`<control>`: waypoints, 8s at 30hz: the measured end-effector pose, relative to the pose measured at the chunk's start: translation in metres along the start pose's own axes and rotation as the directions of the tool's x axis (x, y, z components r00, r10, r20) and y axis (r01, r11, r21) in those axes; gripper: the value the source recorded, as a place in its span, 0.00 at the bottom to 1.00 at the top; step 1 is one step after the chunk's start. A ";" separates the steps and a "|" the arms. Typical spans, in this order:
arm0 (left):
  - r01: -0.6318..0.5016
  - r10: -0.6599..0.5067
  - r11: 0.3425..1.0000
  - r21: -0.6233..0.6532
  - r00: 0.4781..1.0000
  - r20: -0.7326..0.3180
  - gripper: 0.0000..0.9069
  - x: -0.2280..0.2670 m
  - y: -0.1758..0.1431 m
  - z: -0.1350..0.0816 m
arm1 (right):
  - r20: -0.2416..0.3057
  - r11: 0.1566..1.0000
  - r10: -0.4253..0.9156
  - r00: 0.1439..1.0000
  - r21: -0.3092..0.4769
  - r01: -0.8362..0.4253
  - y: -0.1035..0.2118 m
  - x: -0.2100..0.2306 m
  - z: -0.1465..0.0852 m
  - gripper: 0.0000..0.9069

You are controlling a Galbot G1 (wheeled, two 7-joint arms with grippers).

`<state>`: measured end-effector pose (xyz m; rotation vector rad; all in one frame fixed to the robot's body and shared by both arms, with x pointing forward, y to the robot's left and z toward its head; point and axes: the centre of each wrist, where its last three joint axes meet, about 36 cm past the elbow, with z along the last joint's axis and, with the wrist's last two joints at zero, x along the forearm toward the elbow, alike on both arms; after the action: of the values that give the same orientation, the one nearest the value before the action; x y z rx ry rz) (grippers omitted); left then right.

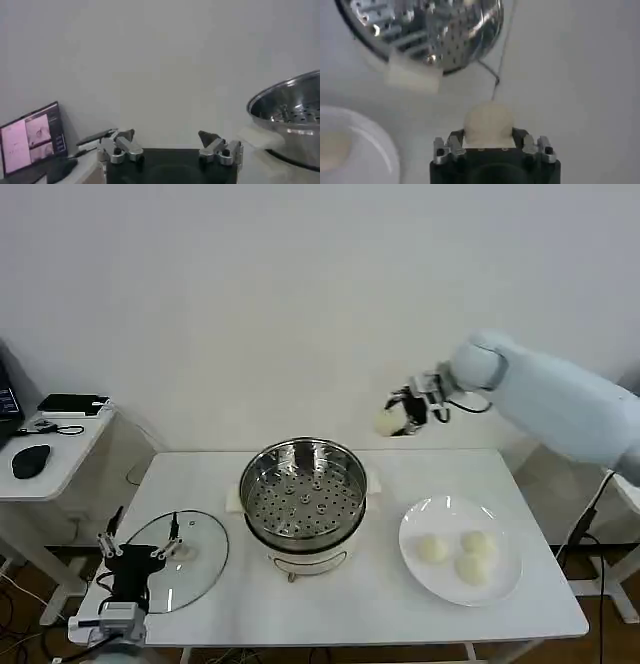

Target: Take steamed baozi put them in steamer then cover it.

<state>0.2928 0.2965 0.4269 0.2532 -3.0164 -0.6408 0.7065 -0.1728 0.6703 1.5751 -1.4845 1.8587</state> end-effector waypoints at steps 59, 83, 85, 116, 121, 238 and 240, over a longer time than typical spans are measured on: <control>0.025 -0.025 1.000 0.016 1.000 0.001 1.00 0.003 0.002 0.001 | 0.022 0.808 -0.118 0.993 0.583 0.083 -0.045 -0.100 -0.098 1.00; -0.027 0.027 1.000 0.004 0.998 0.055 1.00 -0.002 -0.005 -0.014 | -0.073 0.998 -0.027 0.997 0.057 0.031 0.113 0.041 0.053 1.00; -0.031 0.031 1.000 0.001 0.998 0.057 1.00 -0.003 -0.006 -0.014 | -0.085 0.999 -0.044 0.995 0.001 0.044 0.139 0.044 0.060 1.00; -0.033 0.033 0.999 -0.024 0.999 0.017 1.00 -0.014 -0.010 0.003 | -0.096 0.892 -0.240 0.966 -0.415 0.180 0.290 -0.041 0.086 1.00; -0.031 0.032 0.999 -0.022 0.999 0.017 1.00 -0.014 -0.009 0.003 | -0.092 0.883 -0.244 0.965 -0.432 0.182 0.291 -0.061 0.087 1.00; 0.013 -0.013 1.000 0.002 0.998 0.069 1.00 -0.015 0.001 -0.003 | -0.038 0.947 -0.061 0.997 -0.317 0.046 0.045 0.015 -0.064 1.00; 0.008 -0.008 1.000 0.002 0.997 0.072 1.00 -0.015 0.000 -0.004 | -0.048 0.950 -0.061 0.997 -0.310 0.043 0.061 0.032 -0.042 1.00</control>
<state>0.3075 0.2967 0.4306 0.2480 -3.0865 -0.6625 0.6257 -0.1766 0.6715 1.3875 -1.6004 1.5383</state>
